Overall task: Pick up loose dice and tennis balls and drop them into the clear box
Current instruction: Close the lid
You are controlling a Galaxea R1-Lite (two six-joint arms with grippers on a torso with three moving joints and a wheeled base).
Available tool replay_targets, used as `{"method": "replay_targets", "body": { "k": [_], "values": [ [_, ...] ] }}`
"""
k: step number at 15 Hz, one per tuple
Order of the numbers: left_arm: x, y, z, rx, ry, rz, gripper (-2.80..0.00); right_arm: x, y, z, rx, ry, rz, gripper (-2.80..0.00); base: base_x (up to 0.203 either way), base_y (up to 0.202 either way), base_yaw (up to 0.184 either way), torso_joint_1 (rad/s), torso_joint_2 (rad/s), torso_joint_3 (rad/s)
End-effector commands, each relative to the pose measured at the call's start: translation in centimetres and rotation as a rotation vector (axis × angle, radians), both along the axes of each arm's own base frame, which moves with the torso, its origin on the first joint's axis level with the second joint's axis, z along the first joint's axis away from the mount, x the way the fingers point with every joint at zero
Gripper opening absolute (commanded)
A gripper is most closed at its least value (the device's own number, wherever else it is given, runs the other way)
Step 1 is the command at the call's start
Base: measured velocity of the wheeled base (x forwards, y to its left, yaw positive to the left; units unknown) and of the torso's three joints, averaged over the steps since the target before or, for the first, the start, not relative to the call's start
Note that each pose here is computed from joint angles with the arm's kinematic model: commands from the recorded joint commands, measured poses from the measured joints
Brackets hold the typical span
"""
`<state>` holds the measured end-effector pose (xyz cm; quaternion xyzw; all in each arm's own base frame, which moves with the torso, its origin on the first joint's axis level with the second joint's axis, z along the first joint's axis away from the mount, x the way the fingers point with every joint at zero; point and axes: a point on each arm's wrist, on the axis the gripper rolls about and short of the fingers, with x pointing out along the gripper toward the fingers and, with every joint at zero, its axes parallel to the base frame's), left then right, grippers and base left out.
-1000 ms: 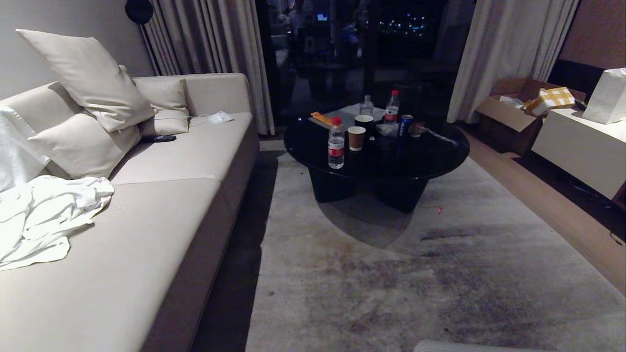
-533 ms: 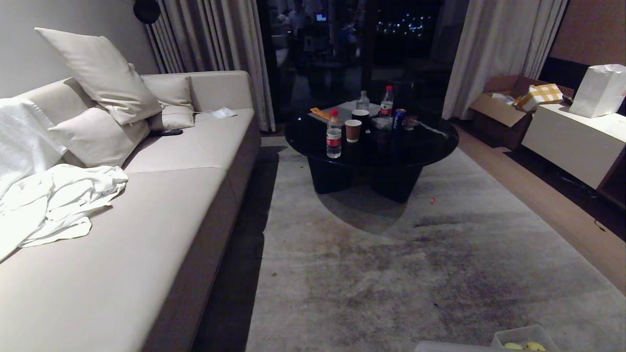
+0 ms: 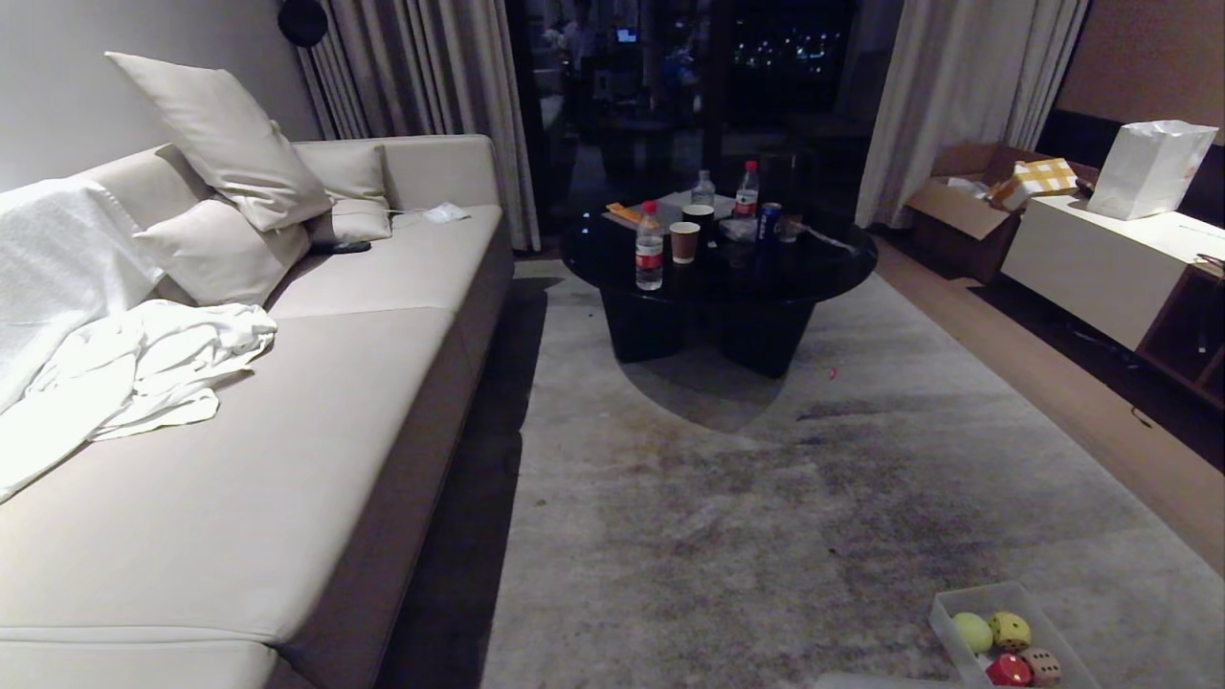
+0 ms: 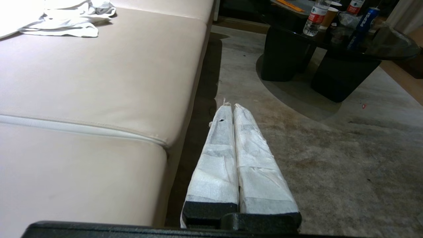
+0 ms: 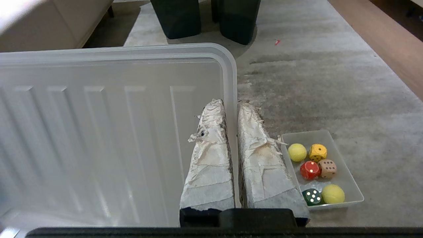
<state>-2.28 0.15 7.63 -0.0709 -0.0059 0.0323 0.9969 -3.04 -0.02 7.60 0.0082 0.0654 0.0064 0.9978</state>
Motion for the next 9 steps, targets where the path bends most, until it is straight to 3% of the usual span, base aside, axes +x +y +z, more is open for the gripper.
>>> {"method": "replay_targets", "body": {
  "k": [1,6,7,9],
  "values": [
    [0.02,0.00,-0.04,-0.001,0.003,0.001,-2.80,0.01,0.00,-0.01,0.000,0.003,0.001,-2.80,-0.060,0.000,0.001,0.010,0.01,0.002],
    [0.02,-0.01,-0.07,0.014,0.006,-0.004,-2.80,0.01,0.00,-0.01,0.000,0.003,0.000,-2.80,0.000,0.000,0.000,0.000,0.00,0.000],
    [0.02,-0.02,-0.09,0.035,0.009,-0.010,-2.80,0.01,0.00,-0.01,0.000,0.003,0.003,-2.80,0.000,0.000,0.000,0.000,0.00,0.000],
    [0.02,-0.08,-0.12,0.143,0.017,-0.034,-2.80,0.01,0.00,-0.01,0.000,0.003,0.001,-2.80,0.000,0.000,0.000,0.000,0.00,0.000]
  ]
}}
